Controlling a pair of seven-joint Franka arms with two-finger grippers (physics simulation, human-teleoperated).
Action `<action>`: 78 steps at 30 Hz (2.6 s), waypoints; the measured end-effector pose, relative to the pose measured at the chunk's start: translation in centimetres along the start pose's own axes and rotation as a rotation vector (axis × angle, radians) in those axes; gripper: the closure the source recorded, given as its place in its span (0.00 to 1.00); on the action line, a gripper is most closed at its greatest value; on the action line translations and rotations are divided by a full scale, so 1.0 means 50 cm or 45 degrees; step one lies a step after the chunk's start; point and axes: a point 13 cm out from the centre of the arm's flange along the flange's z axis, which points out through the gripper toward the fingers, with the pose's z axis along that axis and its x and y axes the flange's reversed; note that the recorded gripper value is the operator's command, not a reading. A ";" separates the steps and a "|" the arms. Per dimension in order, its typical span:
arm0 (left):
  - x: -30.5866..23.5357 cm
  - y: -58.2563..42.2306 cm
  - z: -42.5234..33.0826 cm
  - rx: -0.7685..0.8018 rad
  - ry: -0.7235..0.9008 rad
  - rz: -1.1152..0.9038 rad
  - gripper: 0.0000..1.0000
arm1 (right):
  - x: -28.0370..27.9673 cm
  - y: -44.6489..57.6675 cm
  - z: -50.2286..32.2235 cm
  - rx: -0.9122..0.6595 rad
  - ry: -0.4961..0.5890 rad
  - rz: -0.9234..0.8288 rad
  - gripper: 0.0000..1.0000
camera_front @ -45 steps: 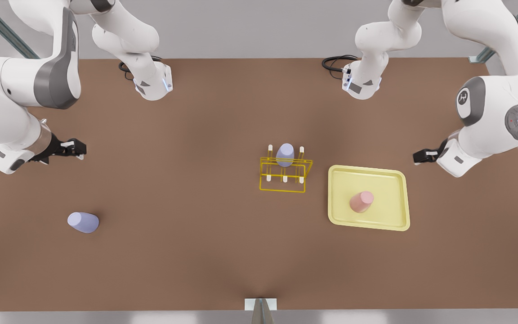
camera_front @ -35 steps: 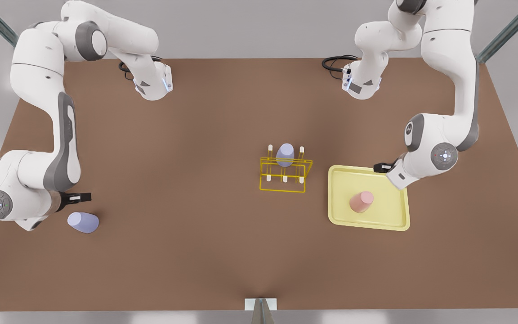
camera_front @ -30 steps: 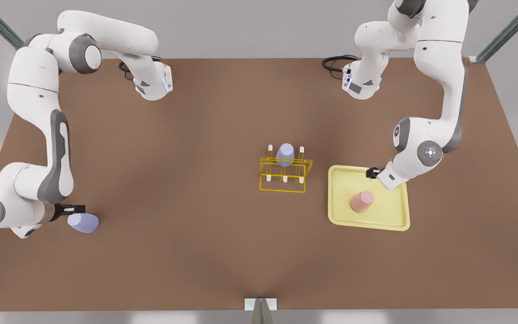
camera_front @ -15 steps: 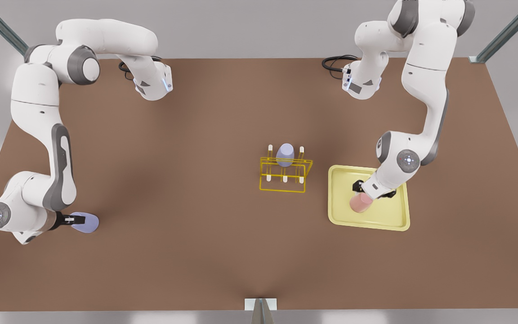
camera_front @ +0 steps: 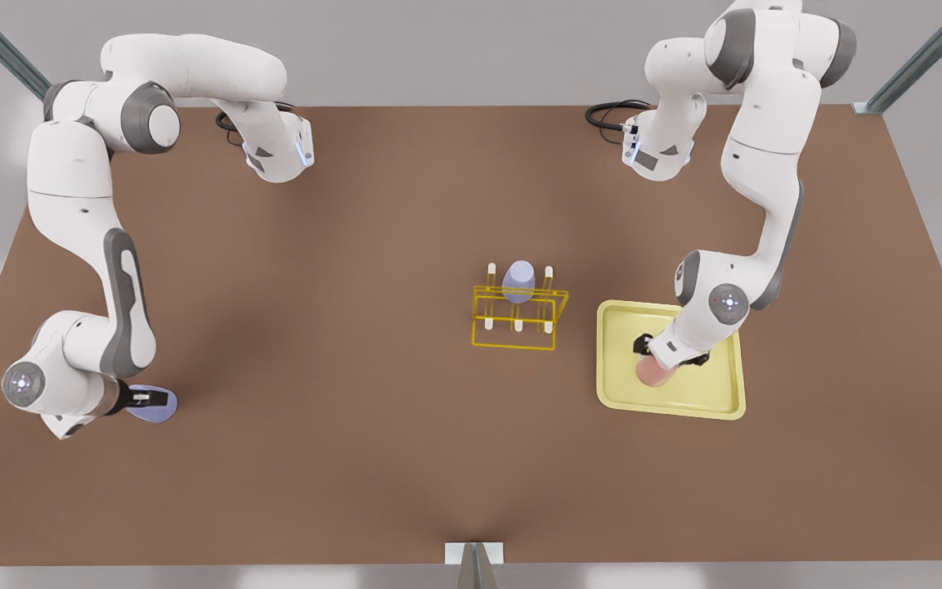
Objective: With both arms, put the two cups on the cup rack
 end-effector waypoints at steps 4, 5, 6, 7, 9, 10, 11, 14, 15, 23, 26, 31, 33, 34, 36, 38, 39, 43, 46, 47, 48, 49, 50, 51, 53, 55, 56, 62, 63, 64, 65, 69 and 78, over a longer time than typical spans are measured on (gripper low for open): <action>-0.011 0.009 0.000 -0.002 -0.027 -0.011 0.13 | 0.023 0.007 0.002 0.003 -0.012 -0.005 0.00; -0.012 0.009 -0.002 -0.004 -0.032 -0.012 0.13 | 0.021 0.008 0.002 0.005 -0.020 -0.006 0.00; -0.013 0.009 -0.003 -0.005 -0.036 -0.012 0.13 | 0.019 0.008 0.004 0.006 -0.028 -0.006 0.00; -0.014 0.009 -0.004 -0.006 -0.039 -0.012 0.13 | 0.016 0.008 0.004 0.007 -0.036 -0.006 0.00; -0.015 0.009 -0.004 -0.008 -0.044 -0.012 0.13 | 0.009 0.007 0.005 0.009 -0.053 -0.005 0.00; -0.016 0.008 -0.004 -0.009 -0.045 -0.012 0.13 | 0.006 0.007 0.008 0.009 -0.060 -0.005 0.00; -0.017 0.008 -0.004 -0.009 -0.047 -0.013 0.13 | 0.003 0.007 0.009 0.009 -0.067 -0.003 0.00; -0.018 0.006 -0.005 -0.010 -0.051 -0.015 0.19 | -0.003 0.008 0.016 0.008 -0.083 -0.001 0.00; -0.019 0.005 -0.005 -0.010 -0.052 -0.015 0.20 | -0.005 0.007 0.016 0.009 -0.088 0.000 0.00; -0.024 -0.004 -0.007 -0.007 -0.058 -0.023 0.22 | 0.000 -0.004 0.022 0.008 -0.096 0.012 0.00; -0.031 -0.004 -0.022 -0.008 -0.074 -0.027 0.22 | 0.007 -0.005 0.026 0.005 -0.088 0.014 0.00; -0.040 -0.010 -0.061 -0.013 -0.090 -0.032 0.22 | 0.011 -0.002 0.026 0.002 -0.083 0.015 0.00; -0.053 -0.027 -0.114 -0.018 -0.102 -0.026 0.22 | 0.011 -0.002 0.026 0.002 -0.083 0.015 0.07; -0.075 -0.049 -0.145 -0.012 -0.113 -0.016 0.22 | 0.011 -0.002 0.026 0.001 -0.083 0.015 0.12; -0.143 -0.113 -0.225 0.001 -0.142 0.012 0.22 | 0.011 -0.001 0.026 0.000 -0.083 0.015 0.19; -0.166 -0.193 -0.270 0.011 -0.121 0.047 0.22 | 0.009 0.001 0.023 -0.003 -0.085 0.012 0.23; -0.163 -0.240 -0.283 0.015 -0.095 0.068 0.22 | 0.006 0.002 0.018 -0.003 -0.089 0.010 0.24; -0.137 -0.426 -0.325 0.038 -0.010 0.121 0.22 | 0.000 0.007 -0.001 -0.011 -0.100 0.007 0.24; -0.111 -0.502 -0.347 0.051 0.065 0.099 0.22 | -0.028 0.053 -0.061 -0.041 -0.147 -0.024 0.24; -0.097 -0.519 -0.351 0.051 0.096 0.087 0.22 | -0.041 0.089 -0.086 -0.061 -0.168 -0.051 0.24; -0.079 -0.532 -0.350 0.047 0.135 0.076 0.22 | -0.053 0.133 -0.105 -0.087 -0.184 -0.082 0.24; -0.062 -0.539 -0.344 0.039 0.175 0.061 0.22 | -0.063 0.183 -0.120 -0.119 -0.196 -0.117 0.24; -0.047 -0.542 -0.335 0.029 0.213 0.043 0.22 | -0.072 0.238 -0.136 -0.151 -0.210 -0.158 0.24; -0.035 -0.540 -0.323 0.019 0.248 0.021 0.22 | -0.079 0.294 -0.152 -0.182 -0.223 -0.199 0.24; -0.017 -0.536 -0.291 0.000 0.307 -0.021 0.22 | -0.084 0.419 -0.176 -0.239 -0.236 -0.295 0.24; -0.003 -0.536 -0.269 -0.016 0.347 -0.056 0.00 | -0.081 0.547 -0.195 -0.266 -0.244 -0.397 0.24; 0.002 -0.537 -0.264 -0.021 0.360 -0.071 0.00 | -0.079 0.616 -0.210 -0.286 -0.254 -0.450 0.24; -0.039 -0.502 -0.343 -0.021 0.329 -0.199 0.00 | -0.017 0.998 -0.279 -0.312 -0.304 -0.705 0.23; -0.100 -0.428 -0.427 0.002 0.273 -0.288 0.00 | 0.000 1.052 -0.283 -0.317 -0.305 -0.728 0.23; -0.154 -0.316 -0.516 0.025 0.215 -0.401 0.00 | 0.018 1.102 -0.287 -0.318 -0.306 -0.749 0.23; -0.182 -0.180 -0.588 0.038 0.178 -0.520 0.00 | 0.036 1.143 -0.290 -0.315 -0.306 -0.764 0.23; -0.053 0.095 -0.687 -0.116 0.220 -0.656 0.00 | 0.063 1.218 -0.319 -0.317 -0.323 -0.733 0.23; 0.004 0.143 -0.659 -0.088 0.340 -0.512 0.00 | 0.129 1.326 -0.364 -0.376 -0.303 -0.655 0.23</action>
